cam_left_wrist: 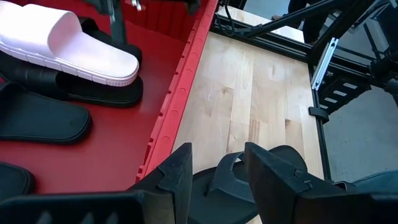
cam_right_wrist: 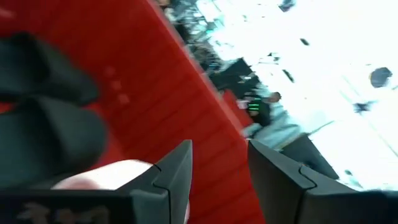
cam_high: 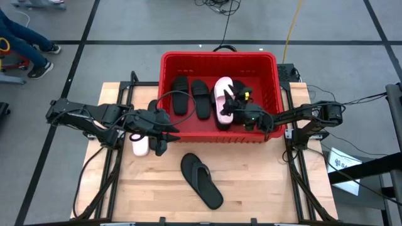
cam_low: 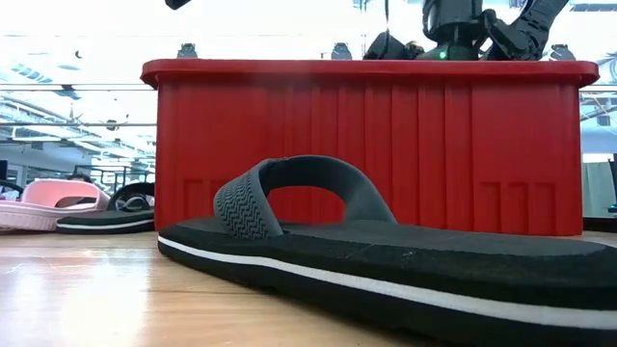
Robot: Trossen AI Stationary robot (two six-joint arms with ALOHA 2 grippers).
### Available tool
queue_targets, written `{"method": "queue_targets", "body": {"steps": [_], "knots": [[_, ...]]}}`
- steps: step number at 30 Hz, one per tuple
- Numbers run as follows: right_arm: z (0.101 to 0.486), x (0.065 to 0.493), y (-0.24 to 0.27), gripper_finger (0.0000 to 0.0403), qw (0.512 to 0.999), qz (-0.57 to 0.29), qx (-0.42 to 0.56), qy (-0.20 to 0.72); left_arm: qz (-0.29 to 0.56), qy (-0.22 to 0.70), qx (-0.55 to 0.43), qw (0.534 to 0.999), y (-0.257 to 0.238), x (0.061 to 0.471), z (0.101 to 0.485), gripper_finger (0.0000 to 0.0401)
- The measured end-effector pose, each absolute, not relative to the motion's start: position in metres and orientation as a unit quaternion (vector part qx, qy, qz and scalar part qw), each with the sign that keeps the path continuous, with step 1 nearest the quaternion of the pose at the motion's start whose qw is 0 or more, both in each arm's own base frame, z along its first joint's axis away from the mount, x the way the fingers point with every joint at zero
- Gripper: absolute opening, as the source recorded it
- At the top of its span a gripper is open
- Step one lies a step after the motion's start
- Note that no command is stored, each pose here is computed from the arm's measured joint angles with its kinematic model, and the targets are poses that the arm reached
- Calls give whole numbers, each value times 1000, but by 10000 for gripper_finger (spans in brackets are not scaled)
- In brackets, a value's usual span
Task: Pick and place slides into bin
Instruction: Adjust the red bin
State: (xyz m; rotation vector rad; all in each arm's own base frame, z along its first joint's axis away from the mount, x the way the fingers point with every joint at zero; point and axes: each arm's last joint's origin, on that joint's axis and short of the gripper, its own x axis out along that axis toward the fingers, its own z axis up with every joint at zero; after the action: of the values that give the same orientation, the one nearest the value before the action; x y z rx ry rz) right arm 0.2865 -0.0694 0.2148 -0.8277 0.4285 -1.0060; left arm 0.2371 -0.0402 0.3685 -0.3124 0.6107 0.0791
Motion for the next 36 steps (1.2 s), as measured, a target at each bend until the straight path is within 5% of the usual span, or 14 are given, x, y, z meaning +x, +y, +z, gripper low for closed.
{"method": "queue_targets", "body": {"steps": [10,19,29,36], "knots": [[271,264,-57,144,762,-512,-377,123,39,300,-153,941,-40,237,368,141],[310,229,-17,144,812,-457,-343,120,39,301,-153,941,-40,237,368,141],[307,201,42,143,945,-186,-252,99,39,301,-153,940,-40,237,368,141],[286,189,79,127,966,-3,-208,155,40,307,-151,939,-40,236,367,141]]}}
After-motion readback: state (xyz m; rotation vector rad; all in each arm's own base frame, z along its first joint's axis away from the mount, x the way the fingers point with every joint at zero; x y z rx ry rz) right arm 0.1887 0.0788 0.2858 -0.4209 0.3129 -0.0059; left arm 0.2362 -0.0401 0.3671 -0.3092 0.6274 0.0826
